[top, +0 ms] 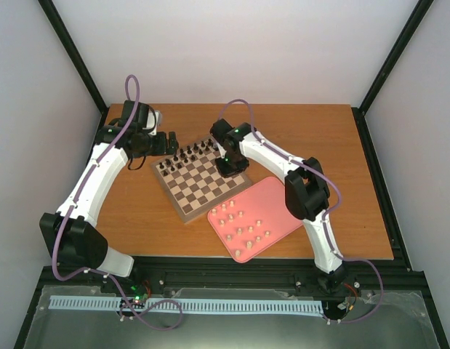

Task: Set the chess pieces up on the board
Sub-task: Place the chess piece on the chessboard.

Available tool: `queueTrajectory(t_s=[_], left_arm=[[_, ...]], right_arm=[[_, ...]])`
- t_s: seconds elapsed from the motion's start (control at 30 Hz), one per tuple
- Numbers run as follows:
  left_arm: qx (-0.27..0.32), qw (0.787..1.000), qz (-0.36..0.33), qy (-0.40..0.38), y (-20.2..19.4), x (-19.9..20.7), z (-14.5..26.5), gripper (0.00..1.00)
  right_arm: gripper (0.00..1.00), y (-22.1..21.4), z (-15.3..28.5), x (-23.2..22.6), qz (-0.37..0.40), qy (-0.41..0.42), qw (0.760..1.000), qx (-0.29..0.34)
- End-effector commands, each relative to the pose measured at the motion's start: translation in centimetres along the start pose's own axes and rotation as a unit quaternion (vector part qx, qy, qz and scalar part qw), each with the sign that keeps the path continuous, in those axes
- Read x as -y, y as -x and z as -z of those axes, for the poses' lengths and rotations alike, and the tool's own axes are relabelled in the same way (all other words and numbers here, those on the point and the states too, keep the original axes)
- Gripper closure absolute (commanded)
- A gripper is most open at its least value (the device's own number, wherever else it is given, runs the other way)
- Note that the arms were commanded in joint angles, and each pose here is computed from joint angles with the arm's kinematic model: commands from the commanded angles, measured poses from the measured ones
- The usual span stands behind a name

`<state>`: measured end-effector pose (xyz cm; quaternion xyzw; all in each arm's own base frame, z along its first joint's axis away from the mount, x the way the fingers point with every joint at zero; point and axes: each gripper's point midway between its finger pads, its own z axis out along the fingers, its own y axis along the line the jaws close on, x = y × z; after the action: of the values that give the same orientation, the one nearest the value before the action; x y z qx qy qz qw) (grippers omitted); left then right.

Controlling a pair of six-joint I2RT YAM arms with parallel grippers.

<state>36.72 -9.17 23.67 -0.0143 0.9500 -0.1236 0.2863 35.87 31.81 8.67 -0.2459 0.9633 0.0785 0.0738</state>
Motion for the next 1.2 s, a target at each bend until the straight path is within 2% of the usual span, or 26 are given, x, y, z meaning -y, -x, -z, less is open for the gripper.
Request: queueTrajectory(t_s=[0.0,0.33,1.03,1.17], left_arm=[[-0.008,1.000,-0.001,0.004,-0.3,-0.3,-0.2,0.00],[-0.008,1.000,-0.001,0.004,-0.2,-0.3,-0.3,0.00],[-0.012,1.000,-0.001,0.006,-0.3,-0.4,-0.6,0.00],[-0.013,1.000,-0.001,0.005,-0.4,-0.4,-0.6,0.00]], right_arm=[[0.92,0.1,-1.1,-0.2,0.009,-0.007,1.000,-0.008],[0.91,0.6,-2.8,0.0,0.007,-0.014,1.000,-0.009],[0.90,1.1,-3.5,0.2,0.005,-0.023,1.000,-0.013],[0.82,1.1,-3.5,0.2,0.005,-0.024,1.000,-0.014]])
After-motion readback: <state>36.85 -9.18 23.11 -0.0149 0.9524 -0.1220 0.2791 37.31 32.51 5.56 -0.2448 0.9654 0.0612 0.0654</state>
